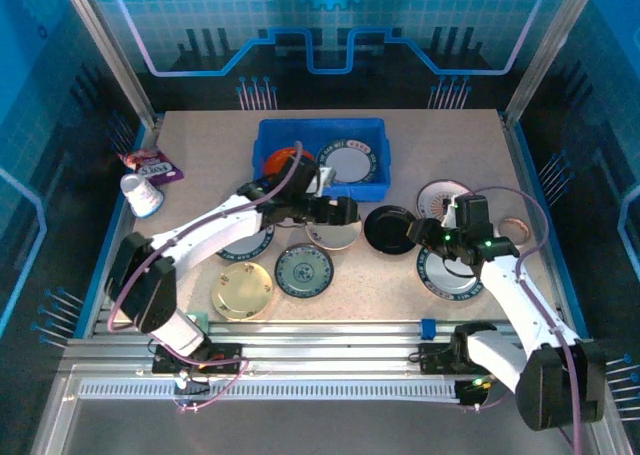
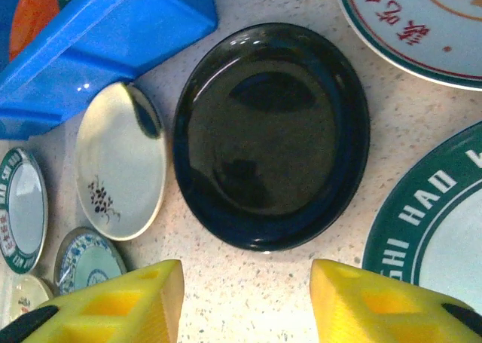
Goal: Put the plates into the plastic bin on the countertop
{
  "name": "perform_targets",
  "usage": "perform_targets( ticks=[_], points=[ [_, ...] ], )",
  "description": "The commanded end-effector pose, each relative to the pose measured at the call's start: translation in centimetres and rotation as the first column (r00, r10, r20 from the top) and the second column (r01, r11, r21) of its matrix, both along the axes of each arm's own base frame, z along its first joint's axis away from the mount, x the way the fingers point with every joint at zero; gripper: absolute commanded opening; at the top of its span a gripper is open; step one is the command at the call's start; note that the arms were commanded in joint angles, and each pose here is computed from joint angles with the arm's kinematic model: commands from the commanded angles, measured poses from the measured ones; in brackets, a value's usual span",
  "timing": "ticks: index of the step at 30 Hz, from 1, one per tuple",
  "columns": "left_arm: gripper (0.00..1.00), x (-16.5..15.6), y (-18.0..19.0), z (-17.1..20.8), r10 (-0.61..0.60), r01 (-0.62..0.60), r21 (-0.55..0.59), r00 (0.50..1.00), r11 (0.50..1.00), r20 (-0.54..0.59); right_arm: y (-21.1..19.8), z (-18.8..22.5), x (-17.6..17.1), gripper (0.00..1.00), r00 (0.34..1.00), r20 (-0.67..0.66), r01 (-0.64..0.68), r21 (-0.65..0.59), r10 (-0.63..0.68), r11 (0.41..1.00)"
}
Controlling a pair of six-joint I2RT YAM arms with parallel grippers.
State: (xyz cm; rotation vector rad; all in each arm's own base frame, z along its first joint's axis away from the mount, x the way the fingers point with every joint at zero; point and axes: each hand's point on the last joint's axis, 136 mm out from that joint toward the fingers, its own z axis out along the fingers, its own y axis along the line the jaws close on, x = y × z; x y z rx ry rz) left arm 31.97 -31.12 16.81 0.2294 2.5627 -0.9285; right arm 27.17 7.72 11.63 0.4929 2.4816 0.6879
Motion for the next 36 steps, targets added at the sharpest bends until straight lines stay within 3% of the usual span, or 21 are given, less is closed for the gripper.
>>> perform_targets(
  ticks=[1,6,16,24,36],
  points=[
    [0.95,0.8,-3.0,0.9,-0.045,0.045,-0.062,0.999,0.997,0.010,-1.4,-0.4,0.5,0.47,0.996,-0.017,0.083,0.025,-0.082,0.996],
    [0.85,0.9,-5.5,-1.4,-0.080,0.077,-0.052,0.996,0.996,-0.049,-3.2,0.8,1.0,0.47,0.990,0.040,0.133,0.021,-0.134,0.991],
    [0.58,-0.4,-7.7,-6.5,-0.091,0.088,-0.026,0.977,0.996,-0.191,-2.1,0.3,1.4,0.44,0.994,0.029,0.103,0.091,-0.106,0.990],
    [0.56,-1.1,-8.5,-7.2,-0.088,0.089,-0.009,0.963,0.996,-0.255,-1.4,0.8,1.7,0.44,0.996,0.056,0.069,0.117,-0.076,0.991],
    [0.63,-1.7,-8.8,-4.2,-0.129,0.110,-0.117,0.975,0.987,-0.180,-3.2,-0.9,5.4,0.37,0.996,0.025,0.088,-0.029,-0.088,0.996]
  ],
)
